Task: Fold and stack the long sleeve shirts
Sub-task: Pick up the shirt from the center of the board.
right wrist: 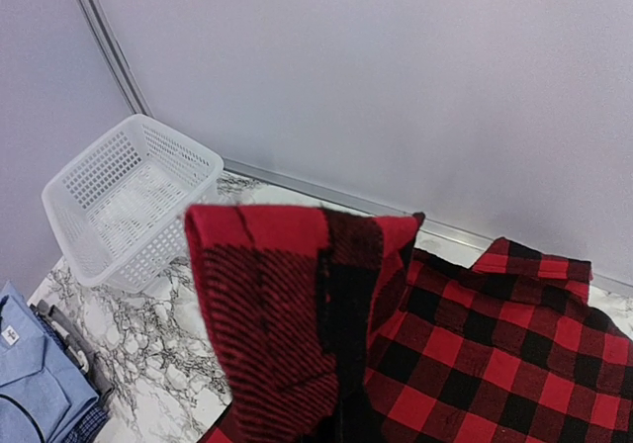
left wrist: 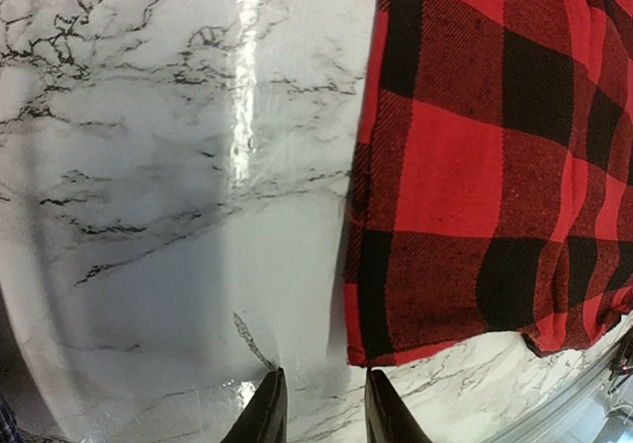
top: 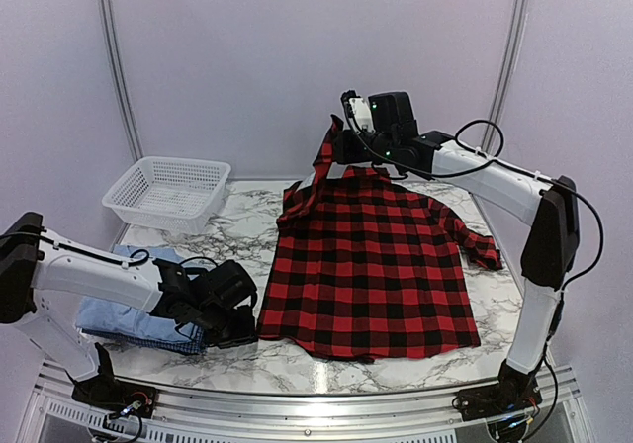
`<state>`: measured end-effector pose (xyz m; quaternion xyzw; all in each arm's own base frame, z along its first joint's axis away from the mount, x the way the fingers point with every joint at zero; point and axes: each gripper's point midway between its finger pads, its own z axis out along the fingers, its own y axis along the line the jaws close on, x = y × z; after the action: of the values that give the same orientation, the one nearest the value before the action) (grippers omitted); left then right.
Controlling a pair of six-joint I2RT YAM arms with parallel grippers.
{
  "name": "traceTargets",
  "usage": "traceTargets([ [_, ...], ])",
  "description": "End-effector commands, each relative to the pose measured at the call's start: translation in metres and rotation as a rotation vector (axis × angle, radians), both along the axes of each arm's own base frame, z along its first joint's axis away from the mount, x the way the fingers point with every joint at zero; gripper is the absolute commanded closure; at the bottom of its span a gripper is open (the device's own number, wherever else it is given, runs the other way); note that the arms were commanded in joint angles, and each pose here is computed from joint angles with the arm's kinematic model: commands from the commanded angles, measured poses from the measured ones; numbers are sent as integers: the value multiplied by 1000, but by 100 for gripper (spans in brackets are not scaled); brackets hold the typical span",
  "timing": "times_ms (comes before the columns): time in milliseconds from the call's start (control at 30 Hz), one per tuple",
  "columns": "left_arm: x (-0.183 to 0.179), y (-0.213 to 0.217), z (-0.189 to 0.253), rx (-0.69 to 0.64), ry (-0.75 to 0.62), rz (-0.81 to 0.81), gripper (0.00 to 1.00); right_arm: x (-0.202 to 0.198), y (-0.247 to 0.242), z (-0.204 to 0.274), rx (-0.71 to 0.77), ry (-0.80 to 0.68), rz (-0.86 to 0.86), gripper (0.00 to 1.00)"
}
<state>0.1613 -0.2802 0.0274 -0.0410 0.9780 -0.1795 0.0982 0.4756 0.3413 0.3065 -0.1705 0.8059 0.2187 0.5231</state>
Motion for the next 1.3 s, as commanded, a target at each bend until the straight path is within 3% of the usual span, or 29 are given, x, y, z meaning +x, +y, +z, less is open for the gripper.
traceTargets([
  [0, 7, -6, -4, -32, -25, 44, 71, 4, 0, 23, 21, -42, 9, 100],
  [500, 2, -2, 12, -174, -64, 72, 79, -6, 1, 31, 31, -36, 43, 100],
  [700, 0, 1, 10, -218, -64, 96, 64, -8, -3, 29, 47, -28, 20, 100],
  [800, 3, -3, 5, -249, -59, 126, 63, -10, -1, 27, 54, -19, 17, 100],
  [1267, 10, -6, -17, -266, -44, 186, 82, -10, -2, 31, 42, -22, -12, 100],
])
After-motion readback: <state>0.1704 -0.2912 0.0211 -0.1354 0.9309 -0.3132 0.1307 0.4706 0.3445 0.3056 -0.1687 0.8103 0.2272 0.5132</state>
